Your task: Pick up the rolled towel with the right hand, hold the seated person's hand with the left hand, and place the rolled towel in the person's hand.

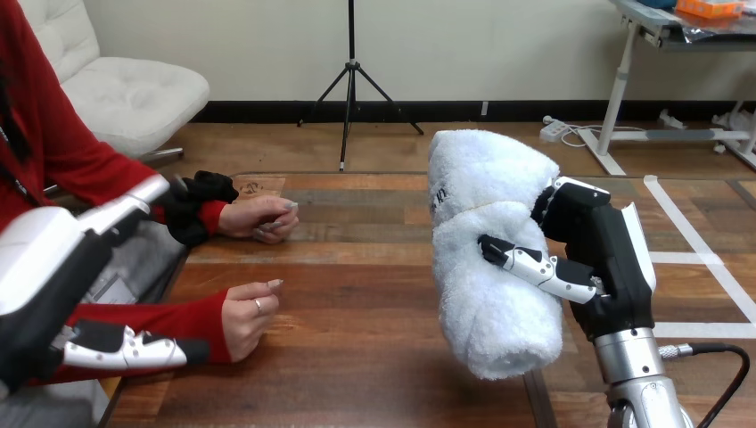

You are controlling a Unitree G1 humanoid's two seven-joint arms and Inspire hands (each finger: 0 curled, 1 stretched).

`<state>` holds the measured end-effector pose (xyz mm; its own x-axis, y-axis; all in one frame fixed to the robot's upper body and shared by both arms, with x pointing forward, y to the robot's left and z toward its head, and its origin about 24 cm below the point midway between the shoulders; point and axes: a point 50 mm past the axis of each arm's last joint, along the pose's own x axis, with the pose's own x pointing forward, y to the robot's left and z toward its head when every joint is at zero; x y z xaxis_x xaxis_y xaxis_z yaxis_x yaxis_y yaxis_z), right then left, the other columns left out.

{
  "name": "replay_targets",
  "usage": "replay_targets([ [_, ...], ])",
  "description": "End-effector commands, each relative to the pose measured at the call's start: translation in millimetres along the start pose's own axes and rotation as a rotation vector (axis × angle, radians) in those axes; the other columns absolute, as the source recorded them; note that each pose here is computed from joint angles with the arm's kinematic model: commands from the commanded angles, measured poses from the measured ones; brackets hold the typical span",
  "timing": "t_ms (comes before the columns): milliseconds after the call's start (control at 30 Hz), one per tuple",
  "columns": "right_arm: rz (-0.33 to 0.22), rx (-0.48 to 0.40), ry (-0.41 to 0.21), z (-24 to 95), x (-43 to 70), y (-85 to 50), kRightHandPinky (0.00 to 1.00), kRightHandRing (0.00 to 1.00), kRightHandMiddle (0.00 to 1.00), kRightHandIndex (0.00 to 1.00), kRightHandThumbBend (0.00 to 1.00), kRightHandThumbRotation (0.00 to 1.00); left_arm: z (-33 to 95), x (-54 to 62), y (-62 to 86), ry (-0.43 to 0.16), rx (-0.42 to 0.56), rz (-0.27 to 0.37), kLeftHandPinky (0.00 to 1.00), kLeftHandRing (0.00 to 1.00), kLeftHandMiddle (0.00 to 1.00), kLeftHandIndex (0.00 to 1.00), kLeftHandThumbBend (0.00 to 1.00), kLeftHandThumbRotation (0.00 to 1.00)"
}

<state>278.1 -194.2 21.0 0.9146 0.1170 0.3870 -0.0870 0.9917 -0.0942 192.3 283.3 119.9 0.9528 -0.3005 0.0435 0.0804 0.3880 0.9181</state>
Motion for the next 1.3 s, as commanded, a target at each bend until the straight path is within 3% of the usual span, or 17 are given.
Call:
replay_targets([
  [0,0.005,-0.045,-0.191,30.4,32.6,-4.0,0.21,0.24,0.33,0.36,0.65,0.00,2.0,13.6,8.3,-0.044,0.024,-0.022,0.67,0.75,0.82,0.85,1.00,0.28],
  [300,0.006,-0.039,-0.220,35.7,34.5,-4.7,0.19,0.24,0.32,0.36,0.65,0.00,-0.1,18.4,4.8,-0.040,0.010,-0.054,0.55,0.65,0.78,0.83,1.00,0.23],
  [400,0.005,-0.031,-0.223,36.8,35.0,-4.5,0.19,0.23,0.32,0.36,0.64,0.00,-0.5,19.9,3.9,-0.045,0.014,-0.059,0.55,0.65,0.77,0.82,1.00,0.22],
  [900,0.005,-0.043,-0.256,44.7,36.6,-3.3,0.18,0.23,0.32,0.34,0.65,0.00,-2.4,28.7,0.9,-0.018,0.081,-0.107,0.69,0.73,0.77,0.80,1.00,0.24],
  [1267,0.008,-0.038,-0.280,51.4,37.3,-1.4,0.18,0.23,0.31,0.33,0.64,0.00,-1.1,33.4,-2.6,-0.015,0.088,-0.112,0.70,0.73,0.76,0.79,1.00,0.22],
])
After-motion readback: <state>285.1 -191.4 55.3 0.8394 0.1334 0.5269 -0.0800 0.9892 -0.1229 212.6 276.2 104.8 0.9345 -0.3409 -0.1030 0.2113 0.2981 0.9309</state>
